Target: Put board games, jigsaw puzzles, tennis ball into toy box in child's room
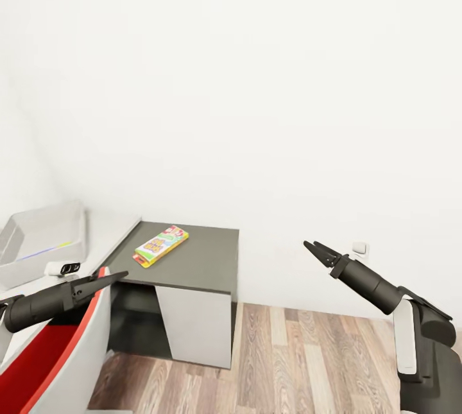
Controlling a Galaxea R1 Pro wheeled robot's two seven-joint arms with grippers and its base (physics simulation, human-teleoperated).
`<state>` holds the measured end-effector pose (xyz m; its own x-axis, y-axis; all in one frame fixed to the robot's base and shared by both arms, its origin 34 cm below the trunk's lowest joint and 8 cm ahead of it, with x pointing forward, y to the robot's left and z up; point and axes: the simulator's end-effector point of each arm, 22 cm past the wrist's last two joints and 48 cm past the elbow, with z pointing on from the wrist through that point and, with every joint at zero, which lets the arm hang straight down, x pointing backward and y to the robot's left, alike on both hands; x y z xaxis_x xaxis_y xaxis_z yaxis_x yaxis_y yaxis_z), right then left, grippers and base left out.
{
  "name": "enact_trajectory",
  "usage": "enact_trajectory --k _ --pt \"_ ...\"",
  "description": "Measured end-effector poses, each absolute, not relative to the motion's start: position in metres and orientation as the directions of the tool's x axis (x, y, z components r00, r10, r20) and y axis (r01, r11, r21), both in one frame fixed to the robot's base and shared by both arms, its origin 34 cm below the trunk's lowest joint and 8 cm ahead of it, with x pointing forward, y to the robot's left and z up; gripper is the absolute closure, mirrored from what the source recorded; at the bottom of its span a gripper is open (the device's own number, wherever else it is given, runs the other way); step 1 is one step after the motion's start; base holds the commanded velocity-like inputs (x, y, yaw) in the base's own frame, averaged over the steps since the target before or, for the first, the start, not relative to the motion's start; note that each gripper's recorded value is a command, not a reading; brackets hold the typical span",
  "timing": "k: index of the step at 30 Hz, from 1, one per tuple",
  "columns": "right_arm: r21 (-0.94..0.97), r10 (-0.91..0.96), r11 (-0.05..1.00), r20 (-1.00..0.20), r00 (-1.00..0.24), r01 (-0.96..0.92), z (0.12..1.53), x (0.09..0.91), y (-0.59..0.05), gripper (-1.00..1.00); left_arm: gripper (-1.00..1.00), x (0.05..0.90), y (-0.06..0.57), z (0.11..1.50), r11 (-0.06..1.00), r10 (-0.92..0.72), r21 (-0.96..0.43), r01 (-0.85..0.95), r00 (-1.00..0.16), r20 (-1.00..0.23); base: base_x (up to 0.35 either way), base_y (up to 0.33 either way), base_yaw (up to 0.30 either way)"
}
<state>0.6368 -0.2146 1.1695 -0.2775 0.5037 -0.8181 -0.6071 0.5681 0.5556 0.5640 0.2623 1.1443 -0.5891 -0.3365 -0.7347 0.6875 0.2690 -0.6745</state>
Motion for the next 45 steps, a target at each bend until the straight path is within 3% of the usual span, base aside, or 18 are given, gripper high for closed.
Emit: enact_trajectory --k 33,45 --pt "0.555 0.506 0.567 -0.818 -0.275 -0.608 1.174 0.634 -0.216 -1.00 -1.00 0.563 0.263 1.146 0.270 -0.340 -0.673 0.689 -0.585 -0.736 -0.005 0.000 -0.281" --pt "0.632 0.573 0.561 -0.763 -0.300 -0.534 1.151 0.616 -0.251 -1.00 -1.00 0.558 0.264 1.141 0.270 -0.342 -0.684 0.678 -0.596 -0.726 0.000 0.000 -0.281"
